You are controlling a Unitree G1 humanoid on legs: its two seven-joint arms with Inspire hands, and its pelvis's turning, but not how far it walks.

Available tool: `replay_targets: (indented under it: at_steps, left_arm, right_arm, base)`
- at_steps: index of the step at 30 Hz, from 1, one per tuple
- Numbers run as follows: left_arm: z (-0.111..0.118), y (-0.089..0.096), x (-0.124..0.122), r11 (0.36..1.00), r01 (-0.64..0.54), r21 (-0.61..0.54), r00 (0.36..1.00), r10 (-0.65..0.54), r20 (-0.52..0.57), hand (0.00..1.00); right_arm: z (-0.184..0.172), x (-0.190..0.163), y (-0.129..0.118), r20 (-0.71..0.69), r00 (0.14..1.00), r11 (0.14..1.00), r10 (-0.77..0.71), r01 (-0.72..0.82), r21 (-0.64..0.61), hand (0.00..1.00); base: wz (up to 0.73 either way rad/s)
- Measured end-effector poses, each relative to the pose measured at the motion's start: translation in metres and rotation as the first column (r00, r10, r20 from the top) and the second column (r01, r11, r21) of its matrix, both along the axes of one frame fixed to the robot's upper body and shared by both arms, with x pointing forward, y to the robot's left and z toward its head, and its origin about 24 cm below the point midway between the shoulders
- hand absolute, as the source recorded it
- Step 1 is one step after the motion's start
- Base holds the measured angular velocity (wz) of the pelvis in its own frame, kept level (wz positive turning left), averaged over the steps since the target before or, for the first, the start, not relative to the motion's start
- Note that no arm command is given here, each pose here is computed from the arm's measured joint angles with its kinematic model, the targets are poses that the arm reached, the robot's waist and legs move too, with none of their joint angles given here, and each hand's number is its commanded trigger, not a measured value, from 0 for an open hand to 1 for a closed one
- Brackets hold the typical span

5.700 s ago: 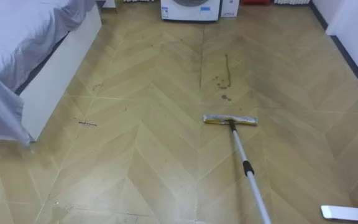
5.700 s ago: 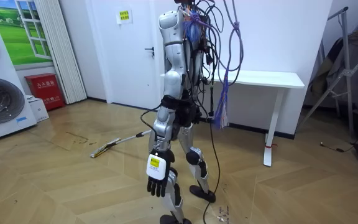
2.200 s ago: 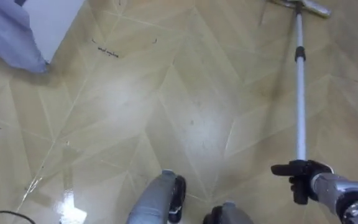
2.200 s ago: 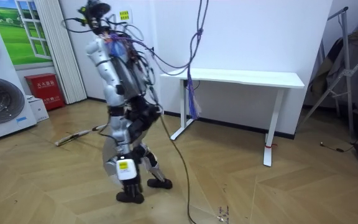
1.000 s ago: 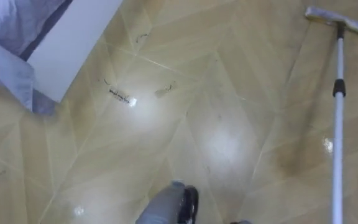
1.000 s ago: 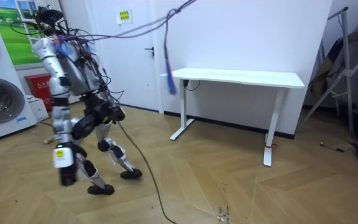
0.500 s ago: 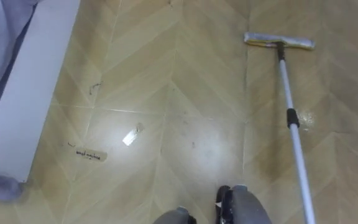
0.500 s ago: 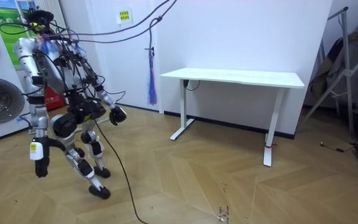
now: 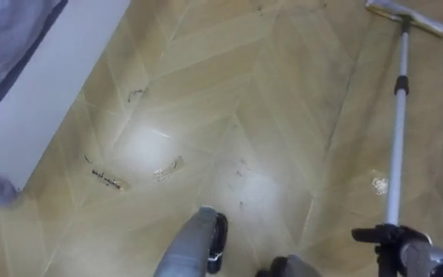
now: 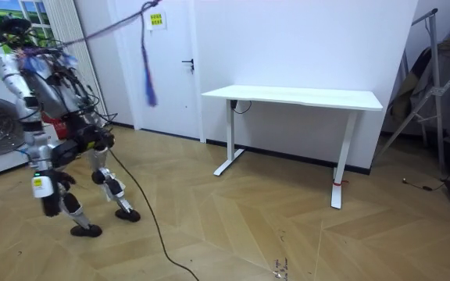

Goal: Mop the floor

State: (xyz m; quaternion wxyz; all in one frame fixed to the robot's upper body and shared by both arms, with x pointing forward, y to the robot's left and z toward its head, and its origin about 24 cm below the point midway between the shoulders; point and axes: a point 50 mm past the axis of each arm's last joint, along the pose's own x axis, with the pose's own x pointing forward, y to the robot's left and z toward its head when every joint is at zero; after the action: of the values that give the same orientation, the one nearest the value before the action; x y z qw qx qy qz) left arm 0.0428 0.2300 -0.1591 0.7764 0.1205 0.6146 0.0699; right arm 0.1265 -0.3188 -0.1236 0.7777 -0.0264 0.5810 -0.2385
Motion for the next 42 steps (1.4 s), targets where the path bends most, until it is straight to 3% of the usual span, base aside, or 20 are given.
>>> replay_targets:
  at_steps: [3, 6, 10, 14, 17, 19, 25, 29, 34, 36, 42]
  left_arm:
    - [0.000, -0.005, 0.008, 1.000, -0.027, -0.013, 0.998, 0.027, 0.053, 0.00]
    - [0.001, -0.007, 0.014, 0.999, -0.033, -0.008, 0.997, 0.034, 0.075, 0.00]
    - [-0.002, -0.013, 0.009, 0.998, -0.056, -0.001, 0.997, 0.056, 0.058, 0.00]
    - [-0.007, -0.021, -0.001, 0.997, -0.073, -0.014, 0.997, 0.073, 0.005, 0.00]
    - [-0.008, -0.024, -0.002, 0.996, -0.082, -0.021, 0.997, 0.082, 0.002, 0.00]
    - [-0.008, -0.021, 0.001, 0.995, -0.096, -0.014, 0.995, 0.096, 0.008, 0.00]
    - [-0.008, -0.015, 0.008, 0.993, -0.118, 0.005, 0.993, 0.118, 0.006, 0.00]
    - [-0.007, -0.003, 0.011, 0.990, -0.132, 0.040, 0.991, 0.132, -0.007, 0.00]
    - [-0.005, 0.010, 0.003, 0.984, -0.163, 0.071, 0.986, 0.165, -0.013, 0.00]
    - [-0.005, 0.011, -0.003, 0.985, -0.150, 0.083, 0.988, 0.151, -0.017, 0.00]
    - [-0.005, 0.016, -0.017, 0.985, -0.109, 0.132, 0.993, 0.115, -0.037, 0.00]
  right_arm:
    - [-0.012, -0.053, -0.002, -0.144, 0.989, 1.000, -0.026, 0.024, -0.020, 1.00]
    - [-0.025, -0.087, 0.016, -0.243, 0.969, 0.999, -0.037, 0.031, -0.031, 1.00]
    - [-0.038, -0.108, 0.048, -0.300, 0.953, 0.999, -0.038, 0.043, 0.010, 1.00]
    - [-0.040, -0.111, 0.055, -0.322, 0.946, 0.999, -0.032, 0.043, 0.026, 1.00]
    - [-0.038, -0.092, 0.052, -0.307, 0.951, 0.998, -0.041, 0.050, 0.022, 1.00]
    - [-0.031, -0.049, 0.049, -0.215, 0.976, 0.999, -0.023, 0.028, 0.018, 1.00]
    - [-0.008, 0.037, 0.055, 0.022, 1.000, 0.997, -0.013, 0.011, 0.083, 1.00]
    - [-0.007, 0.042, 0.056, 0.055, 0.998, 0.992, -0.031, 0.024, 0.120, 1.00]
    - [-0.023, -0.007, 0.051, -0.037, 0.999, 0.990, -0.032, 0.037, 0.134, 1.00]
    - [-0.031, -0.042, 0.049, -0.102, 0.995, 0.992, -0.016, 0.029, 0.124, 1.00]
    - [-0.043, -0.102, 0.063, -0.213, 0.977, 0.990, 0.029, 0.001, 0.140, 1.00]
  base:
    - [0.01]
    - [-0.12]
    - [-0.15]
    - [0.00]
    - [0.01]
    - [0.00]
    - [0.06]
    - [0.22]
    - [0.09]
    - [0.05]
    - [-0.03]
